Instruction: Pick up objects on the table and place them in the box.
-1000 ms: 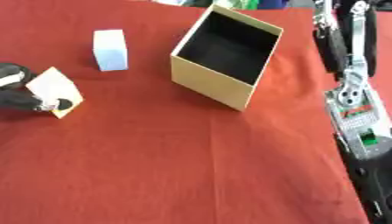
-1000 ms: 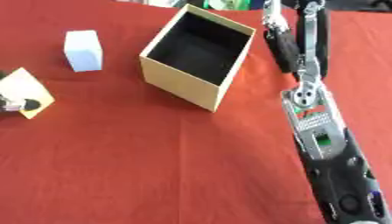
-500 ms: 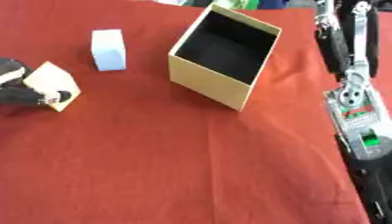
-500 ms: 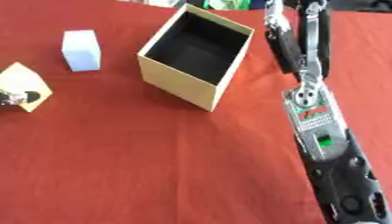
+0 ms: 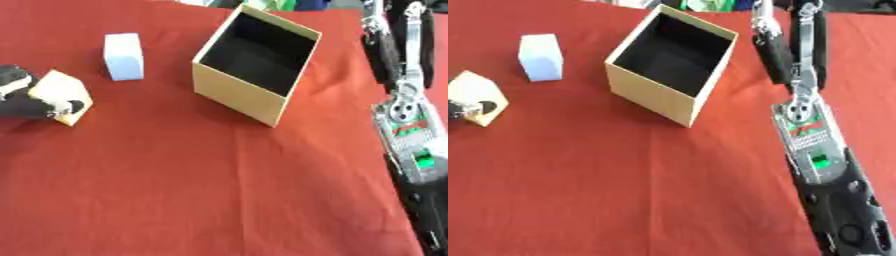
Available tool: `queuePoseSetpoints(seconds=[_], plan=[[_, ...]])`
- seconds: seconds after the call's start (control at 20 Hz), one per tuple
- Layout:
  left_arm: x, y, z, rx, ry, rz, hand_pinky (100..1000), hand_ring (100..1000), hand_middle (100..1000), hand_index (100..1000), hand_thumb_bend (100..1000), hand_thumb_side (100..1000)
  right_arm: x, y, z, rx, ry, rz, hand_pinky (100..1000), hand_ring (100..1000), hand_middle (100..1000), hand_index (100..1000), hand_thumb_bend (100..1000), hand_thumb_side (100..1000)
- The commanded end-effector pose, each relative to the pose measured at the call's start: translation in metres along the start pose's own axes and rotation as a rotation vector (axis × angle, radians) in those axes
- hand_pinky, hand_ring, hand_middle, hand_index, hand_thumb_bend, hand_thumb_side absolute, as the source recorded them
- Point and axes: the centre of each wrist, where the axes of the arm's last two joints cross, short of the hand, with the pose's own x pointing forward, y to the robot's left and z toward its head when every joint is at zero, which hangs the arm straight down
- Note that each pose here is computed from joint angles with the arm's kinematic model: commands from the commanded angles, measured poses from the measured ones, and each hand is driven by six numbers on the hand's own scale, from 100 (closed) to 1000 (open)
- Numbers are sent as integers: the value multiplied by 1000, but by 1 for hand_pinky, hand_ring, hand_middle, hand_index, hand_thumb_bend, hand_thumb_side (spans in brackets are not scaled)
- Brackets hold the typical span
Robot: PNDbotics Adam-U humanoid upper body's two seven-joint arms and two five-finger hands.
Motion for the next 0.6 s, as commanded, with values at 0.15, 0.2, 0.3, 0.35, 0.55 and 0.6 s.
queuePoseSetpoints(seconds=[0.15, 0.2, 0.3, 0.35, 0.55, 0.6], plan=[[-1, 17, 11, 52, 0, -19, 726, 809, 570, 517, 265, 793, 4, -4, -4, -11, -23, 4, 793, 750, 708, 1000, 100, 830], [0, 19, 12, 56, -6, -18, 724, 805, 564, 509, 241, 774, 4, -4, -4, -11, -23, 4, 793, 750, 708, 1000, 100, 830], [3, 22, 15, 62, -20, -13, 718, 797, 555, 497, 209, 755, 4, -4, -3, -12, -22, 4, 793, 751, 707, 1000, 100, 830], [4, 24, 17, 65, -25, -11, 715, 794, 552, 492, 188, 730, 4, -4, -3, -12, -22, 4, 793, 751, 707, 1000, 100, 830], [9, 31, 23, 88, -44, -8, 710, 783, 541, 477, 142, 709, 4, -4, -3, -13, -22, 5, 793, 751, 707, 1000, 100, 829], [10, 33, 25, 96, -50, -6, 709, 779, 537, 473, 104, 753, 4, -4, -3, -13, -22, 6, 793, 751, 707, 1000, 100, 830]])
